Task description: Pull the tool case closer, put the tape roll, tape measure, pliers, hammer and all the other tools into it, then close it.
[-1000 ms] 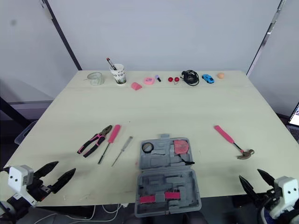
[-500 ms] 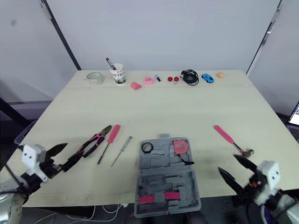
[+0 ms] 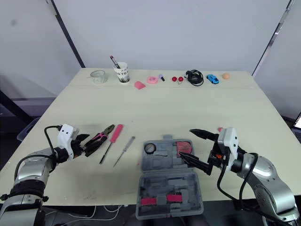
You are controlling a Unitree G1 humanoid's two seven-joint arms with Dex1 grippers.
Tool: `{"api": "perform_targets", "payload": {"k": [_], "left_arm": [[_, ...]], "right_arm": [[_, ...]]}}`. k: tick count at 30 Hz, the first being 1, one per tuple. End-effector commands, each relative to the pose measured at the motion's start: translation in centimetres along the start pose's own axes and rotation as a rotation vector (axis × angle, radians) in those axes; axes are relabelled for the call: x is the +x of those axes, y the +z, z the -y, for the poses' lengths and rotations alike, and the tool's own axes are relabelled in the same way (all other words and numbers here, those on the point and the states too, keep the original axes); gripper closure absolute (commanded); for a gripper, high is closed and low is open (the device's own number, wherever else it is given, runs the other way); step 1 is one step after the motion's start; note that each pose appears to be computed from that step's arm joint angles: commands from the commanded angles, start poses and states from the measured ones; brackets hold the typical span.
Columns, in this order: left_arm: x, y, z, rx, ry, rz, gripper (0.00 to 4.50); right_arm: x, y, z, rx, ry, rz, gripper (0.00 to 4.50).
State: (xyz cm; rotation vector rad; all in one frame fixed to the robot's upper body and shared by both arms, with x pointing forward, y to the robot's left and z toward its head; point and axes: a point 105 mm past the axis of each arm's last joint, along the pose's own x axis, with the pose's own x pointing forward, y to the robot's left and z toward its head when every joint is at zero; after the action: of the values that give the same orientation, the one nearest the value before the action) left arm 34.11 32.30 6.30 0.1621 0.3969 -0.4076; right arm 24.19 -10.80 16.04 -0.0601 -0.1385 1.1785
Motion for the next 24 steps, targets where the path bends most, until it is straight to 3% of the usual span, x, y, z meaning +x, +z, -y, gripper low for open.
{"api": "perform_targets", "payload": {"k": [1,10,13,15,17,20,24], "left_arm": [[0.1,0.7,-0.5,0.030,-0.002,-0.010,0.00],[1.1,0.5,-0.2,0.068,-0.018,-0.081,0.00],[1.3,0.5,-0.3,0.062,0.000,-0.082,0.70],[1.6,0.3,-0.3,0.070,0.004,-0.095,1.42],[1.8,0.3,-0.1,0.058,0.003,-0.094,1.42],[2.1,0.4,-0.4,0.051,0.026,-0.091,1.81],[2.3,0.9,-0.2,0.056,0.014,-0.078,1.81]], "right_arm": [[0.7,0.9,-0.4,-0.037,0.060,0.011,0.05],[2.0,0.8,-0.5,-0.054,0.091,0.013,0.05],[2.0,0.6,-0.6,-0.055,0.097,0.008,0.00],[2.0,0.4,-0.6,-0.054,0.101,0.004,0.00],[2.1,0.2,-0.6,-0.055,0.104,0.002,0.00],[2.1,0.0,-0.6,-0.056,0.106,-0.004,0.00],[2.1,0.0,-0.6,-0.055,0.110,-0.002,0.00]]}}
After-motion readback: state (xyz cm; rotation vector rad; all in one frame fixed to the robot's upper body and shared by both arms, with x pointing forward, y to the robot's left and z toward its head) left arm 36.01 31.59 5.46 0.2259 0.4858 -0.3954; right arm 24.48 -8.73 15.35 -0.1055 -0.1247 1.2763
